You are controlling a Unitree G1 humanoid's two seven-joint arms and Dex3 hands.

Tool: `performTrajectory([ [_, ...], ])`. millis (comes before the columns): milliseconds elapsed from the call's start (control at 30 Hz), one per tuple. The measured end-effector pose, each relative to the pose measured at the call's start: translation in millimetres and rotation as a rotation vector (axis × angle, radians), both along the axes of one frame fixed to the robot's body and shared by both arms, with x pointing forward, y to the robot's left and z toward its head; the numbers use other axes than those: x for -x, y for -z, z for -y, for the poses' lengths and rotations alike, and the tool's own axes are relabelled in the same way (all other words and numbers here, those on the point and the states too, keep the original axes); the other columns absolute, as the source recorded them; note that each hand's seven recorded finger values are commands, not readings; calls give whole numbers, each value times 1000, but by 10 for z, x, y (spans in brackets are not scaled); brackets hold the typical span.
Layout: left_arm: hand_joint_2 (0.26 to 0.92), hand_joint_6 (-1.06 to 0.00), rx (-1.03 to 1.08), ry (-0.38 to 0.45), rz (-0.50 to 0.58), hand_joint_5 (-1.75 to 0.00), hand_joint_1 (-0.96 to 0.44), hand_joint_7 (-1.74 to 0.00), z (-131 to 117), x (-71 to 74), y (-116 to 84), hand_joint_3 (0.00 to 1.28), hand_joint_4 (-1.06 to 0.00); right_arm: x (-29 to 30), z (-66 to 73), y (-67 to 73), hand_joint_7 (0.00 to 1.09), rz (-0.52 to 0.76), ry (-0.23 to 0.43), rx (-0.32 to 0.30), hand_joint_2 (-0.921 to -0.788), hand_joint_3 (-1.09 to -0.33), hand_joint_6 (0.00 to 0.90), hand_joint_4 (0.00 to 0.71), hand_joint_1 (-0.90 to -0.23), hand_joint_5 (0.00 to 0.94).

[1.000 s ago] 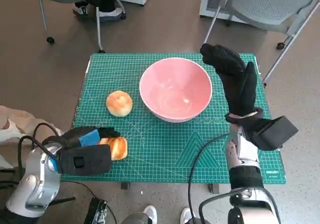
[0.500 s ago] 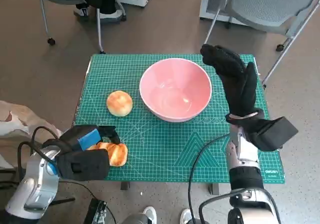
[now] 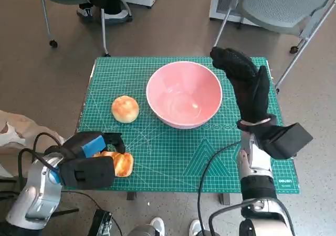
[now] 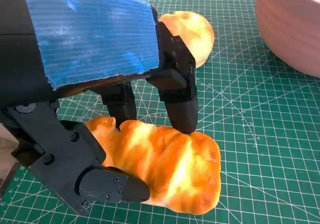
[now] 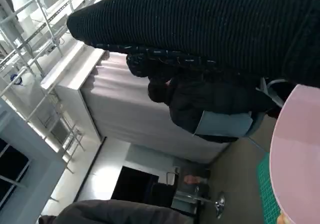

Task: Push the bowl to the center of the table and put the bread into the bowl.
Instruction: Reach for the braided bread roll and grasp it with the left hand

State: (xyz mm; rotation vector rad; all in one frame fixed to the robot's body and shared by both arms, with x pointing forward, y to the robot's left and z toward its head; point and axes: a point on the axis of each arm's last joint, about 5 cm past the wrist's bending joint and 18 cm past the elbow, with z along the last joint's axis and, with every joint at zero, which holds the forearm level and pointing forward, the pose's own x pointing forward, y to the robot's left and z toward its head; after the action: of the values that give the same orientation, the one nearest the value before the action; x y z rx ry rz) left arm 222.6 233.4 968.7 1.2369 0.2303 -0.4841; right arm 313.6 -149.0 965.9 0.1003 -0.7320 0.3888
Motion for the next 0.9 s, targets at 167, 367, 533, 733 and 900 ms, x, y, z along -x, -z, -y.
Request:
performTrajectory([
  [167,543,-672,0,6,4,-1228,2,-1211,-1,-1,2,690,-774,2,0,5,356,-1,0,0,-921,-787,127,220,-652,2],
  [367,547,-670,6,21,11,-1213,2,-1225,-6,-4,-1,684,-772,6,1,14,365,-4,0,0,-921,-787,122,220,-654,2],
  [533,550,-668,20,27,16,-1206,2,-1232,-19,-8,-10,679,-771,8,2,19,370,-6,0,1,-921,-787,119,220,-653,2],
  [733,583,-668,28,32,30,-1186,2,-1220,-31,-16,-37,624,-769,8,0,19,379,-6,0,2,-921,-788,117,220,-654,1],
  [900,588,-669,33,31,54,-1184,2,-1217,-42,-36,-87,615,-768,8,0,19,389,-6,0,1,-921,-788,120,221,-657,2],
])
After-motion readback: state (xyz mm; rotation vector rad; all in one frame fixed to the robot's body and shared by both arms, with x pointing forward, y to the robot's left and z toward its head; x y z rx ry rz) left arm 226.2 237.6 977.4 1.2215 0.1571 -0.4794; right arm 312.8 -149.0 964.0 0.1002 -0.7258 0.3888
